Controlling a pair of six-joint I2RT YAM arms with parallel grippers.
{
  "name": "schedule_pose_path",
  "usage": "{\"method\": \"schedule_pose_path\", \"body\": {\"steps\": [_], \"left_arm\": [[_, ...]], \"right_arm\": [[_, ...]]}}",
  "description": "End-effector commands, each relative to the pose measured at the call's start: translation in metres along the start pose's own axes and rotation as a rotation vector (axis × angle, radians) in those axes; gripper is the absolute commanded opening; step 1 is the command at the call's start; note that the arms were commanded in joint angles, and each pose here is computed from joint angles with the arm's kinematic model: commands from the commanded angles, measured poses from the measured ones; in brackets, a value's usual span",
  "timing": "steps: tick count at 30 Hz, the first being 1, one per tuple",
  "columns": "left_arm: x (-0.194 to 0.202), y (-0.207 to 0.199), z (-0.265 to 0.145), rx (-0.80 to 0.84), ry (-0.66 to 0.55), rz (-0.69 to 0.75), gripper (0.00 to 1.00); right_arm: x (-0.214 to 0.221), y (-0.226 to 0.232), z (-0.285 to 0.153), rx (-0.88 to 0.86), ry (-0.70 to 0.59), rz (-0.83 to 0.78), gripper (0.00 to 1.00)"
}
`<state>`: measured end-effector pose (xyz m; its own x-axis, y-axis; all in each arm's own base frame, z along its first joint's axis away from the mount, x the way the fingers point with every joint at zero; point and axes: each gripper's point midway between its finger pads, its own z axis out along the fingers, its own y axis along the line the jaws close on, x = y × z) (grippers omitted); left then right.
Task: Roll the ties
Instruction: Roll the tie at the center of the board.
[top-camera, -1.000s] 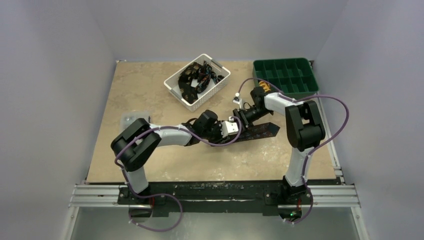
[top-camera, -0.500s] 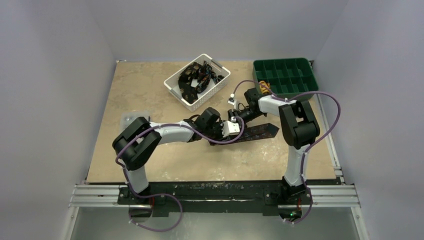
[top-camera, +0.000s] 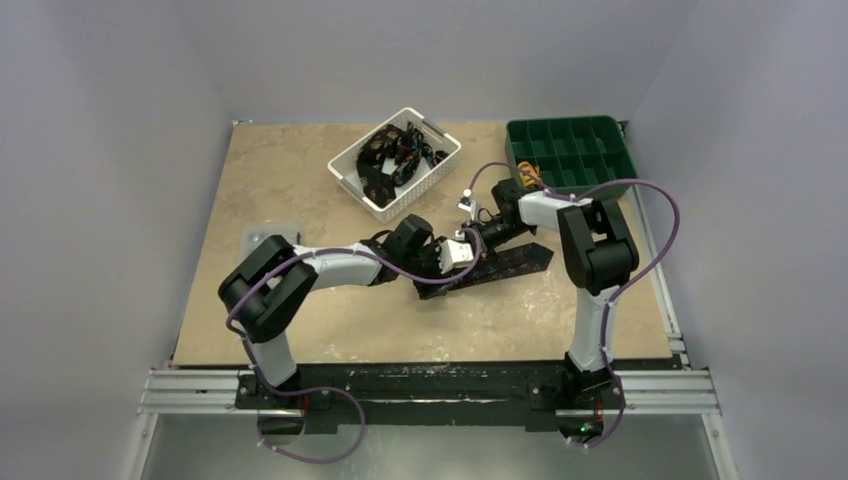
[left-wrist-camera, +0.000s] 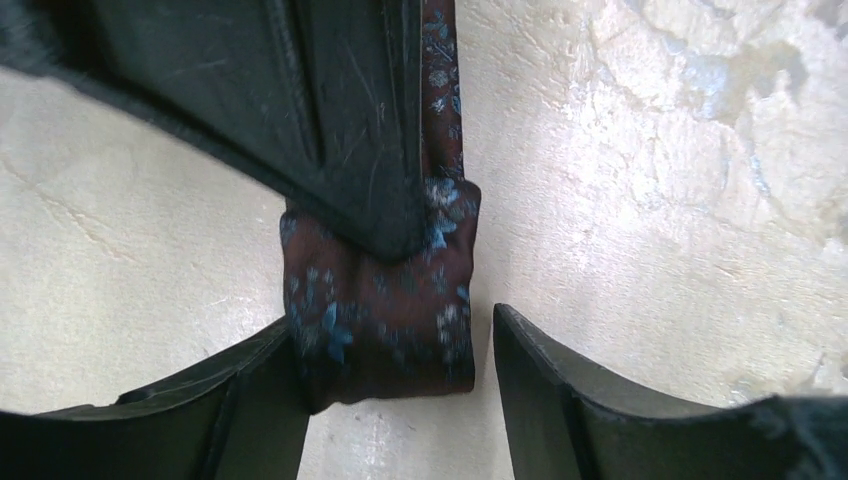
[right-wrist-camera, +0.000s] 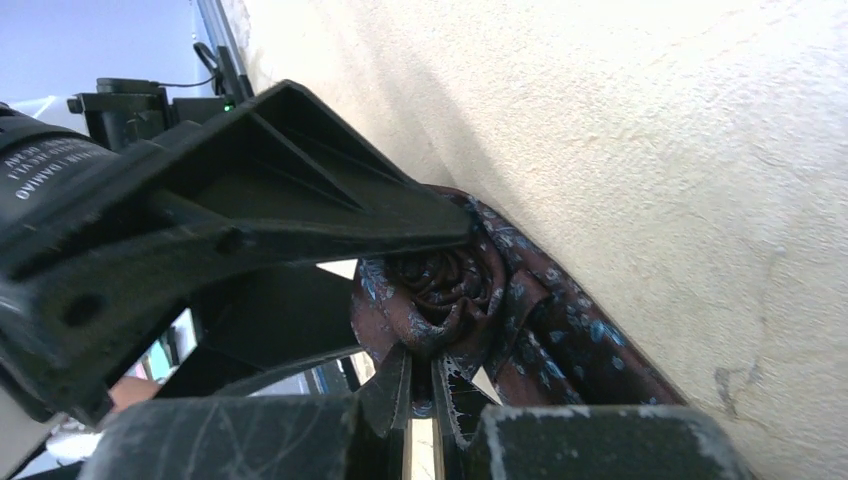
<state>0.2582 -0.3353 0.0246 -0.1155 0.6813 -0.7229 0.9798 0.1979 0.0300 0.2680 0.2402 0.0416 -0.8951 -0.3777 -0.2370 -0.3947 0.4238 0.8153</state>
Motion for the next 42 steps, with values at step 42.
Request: {"method": "schedule_pose_path", "body": {"steps": [42], "left_arm": [[-0.034, 0.014, 0.038, -0.046, -0.192, -0.086, 0.38]], "right_arm": [[0.031, -0.084, -0.014, 0.343, 0.085, 0.058, 0.00]]}}
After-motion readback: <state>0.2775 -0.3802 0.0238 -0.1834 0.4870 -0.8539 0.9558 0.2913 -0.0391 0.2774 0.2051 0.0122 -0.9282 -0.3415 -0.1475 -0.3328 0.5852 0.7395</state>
